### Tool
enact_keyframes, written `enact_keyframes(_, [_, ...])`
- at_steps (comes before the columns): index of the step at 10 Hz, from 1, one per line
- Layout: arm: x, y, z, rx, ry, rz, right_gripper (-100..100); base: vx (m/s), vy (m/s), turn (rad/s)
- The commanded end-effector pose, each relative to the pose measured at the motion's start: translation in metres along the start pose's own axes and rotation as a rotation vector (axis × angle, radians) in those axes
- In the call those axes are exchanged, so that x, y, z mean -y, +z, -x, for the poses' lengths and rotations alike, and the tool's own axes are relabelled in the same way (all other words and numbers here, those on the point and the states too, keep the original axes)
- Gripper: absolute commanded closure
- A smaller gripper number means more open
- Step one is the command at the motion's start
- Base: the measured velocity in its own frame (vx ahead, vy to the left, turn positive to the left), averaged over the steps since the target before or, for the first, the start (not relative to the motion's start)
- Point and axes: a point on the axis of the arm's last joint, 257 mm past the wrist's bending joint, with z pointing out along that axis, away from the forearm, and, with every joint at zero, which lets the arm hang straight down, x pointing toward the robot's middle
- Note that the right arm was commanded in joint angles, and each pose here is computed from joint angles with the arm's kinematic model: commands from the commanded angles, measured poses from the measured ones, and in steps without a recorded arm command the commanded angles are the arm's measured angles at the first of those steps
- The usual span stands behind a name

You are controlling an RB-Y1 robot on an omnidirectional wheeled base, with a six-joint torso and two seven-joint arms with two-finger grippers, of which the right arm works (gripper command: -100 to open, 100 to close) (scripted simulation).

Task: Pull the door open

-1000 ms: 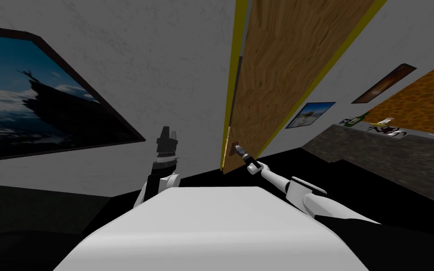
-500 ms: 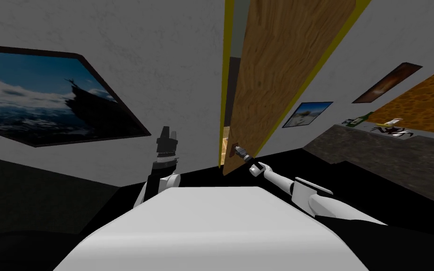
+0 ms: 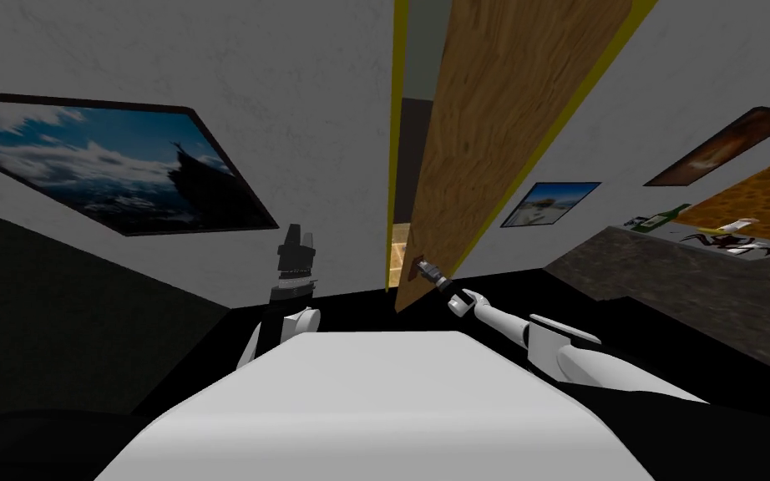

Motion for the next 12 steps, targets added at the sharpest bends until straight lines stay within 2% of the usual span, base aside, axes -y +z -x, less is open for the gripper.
enact_keyframes(1, [0.003,-0.0081,0.000,-0.001,0.004,-0.025,100,-0.193,-0.189,0.139])
enact_keyframes(2, [0.004,-0.0118,0.000,0.000,0.005,-0.036,100,-0.178,-0.174,0.118])
enact_keyframes(3, [0.002,-0.0100,0.000,0.002,0.003,-0.026,100,-0.078,-0.079,0.023])
enact_keyframes(4, [0.004,-0.0170,0.001,0.003,0.004,-0.045,100,-0.114,-0.130,0.151])
enact_keyframes(12, [0.005,-0.0412,0.000,0.000,0.006,-0.118,100,-0.173,-0.185,0.145])
